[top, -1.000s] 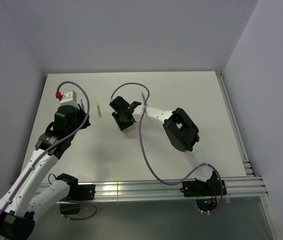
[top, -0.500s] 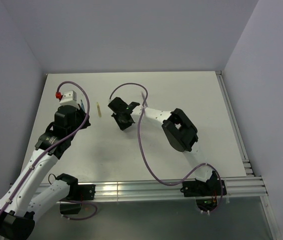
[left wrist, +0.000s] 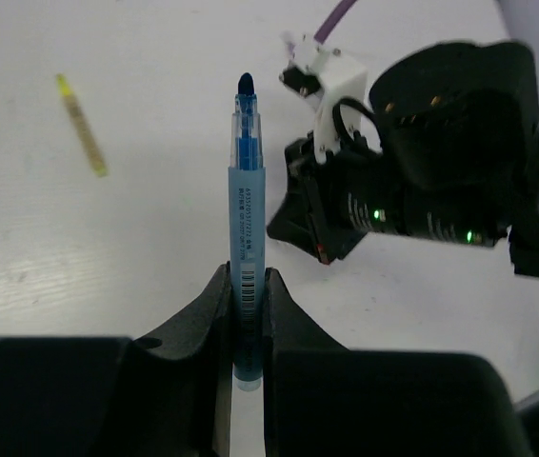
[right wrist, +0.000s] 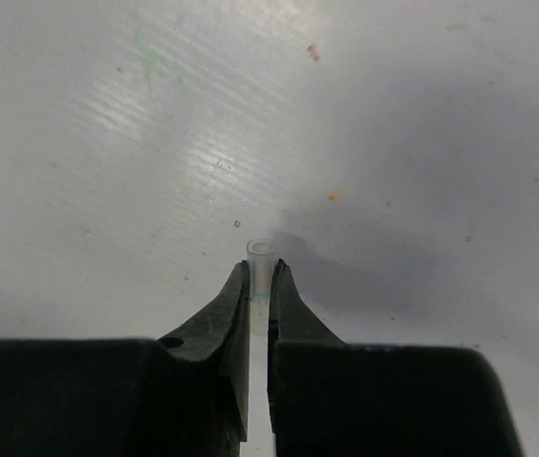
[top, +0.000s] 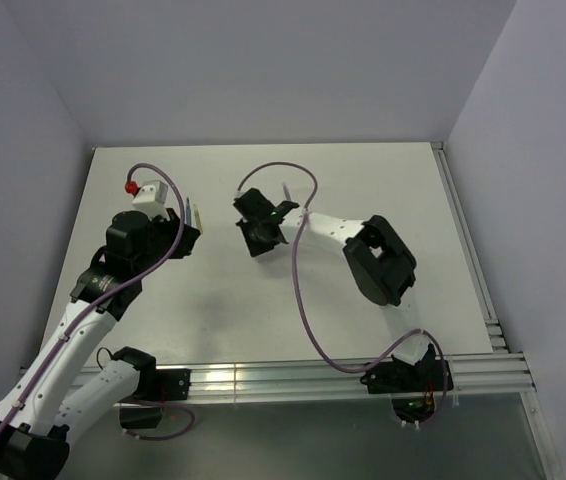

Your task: Insert the pens into the pen caps

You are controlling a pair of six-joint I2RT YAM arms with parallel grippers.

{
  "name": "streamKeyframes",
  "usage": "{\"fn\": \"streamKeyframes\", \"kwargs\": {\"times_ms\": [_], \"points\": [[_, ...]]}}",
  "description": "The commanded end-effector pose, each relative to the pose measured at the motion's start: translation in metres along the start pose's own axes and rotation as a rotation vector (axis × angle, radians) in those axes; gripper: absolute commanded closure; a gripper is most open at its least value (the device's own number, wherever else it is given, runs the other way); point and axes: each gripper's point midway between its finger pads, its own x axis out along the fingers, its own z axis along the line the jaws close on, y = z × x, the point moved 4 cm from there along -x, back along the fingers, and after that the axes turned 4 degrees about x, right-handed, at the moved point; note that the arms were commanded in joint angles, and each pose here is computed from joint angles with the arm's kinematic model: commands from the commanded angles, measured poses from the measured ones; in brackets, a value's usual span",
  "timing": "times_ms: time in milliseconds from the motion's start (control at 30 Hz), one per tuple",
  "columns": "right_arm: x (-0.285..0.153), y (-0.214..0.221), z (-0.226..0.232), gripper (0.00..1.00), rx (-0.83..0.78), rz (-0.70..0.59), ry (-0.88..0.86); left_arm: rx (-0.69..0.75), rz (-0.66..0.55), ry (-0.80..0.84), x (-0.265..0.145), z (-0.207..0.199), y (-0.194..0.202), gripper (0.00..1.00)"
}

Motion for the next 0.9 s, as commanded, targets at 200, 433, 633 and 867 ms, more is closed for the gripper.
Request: {"fn": "streamKeyframes", "kwargs": {"times_ms": [200,433,633,867], "points": [[-0.165,-0.12,-0.01,1.0,0.365,-0.6,-0.527,0.037,-0.052,0.459,-0.016,-0.067,-0.026,1.0],[-0.242,-0.136,-0.034,1.0,0.465,-0.814,-0.756,0.099,-0.088,0.578,-0.024,-0.1,-0.034,1.0],[-0.282,-0.129,-0.029,1.0,0.483,-0.911,-0.882,0.071,-0.088,0.547,-0.016,-0.117,-0.031,1.0],[-0.298,-0.121,-0.027,1.0,0.499,-0.955,-0.944,0.057,-0.101,0.514,-0.006,-0.124,-0.033,1.0]]}}
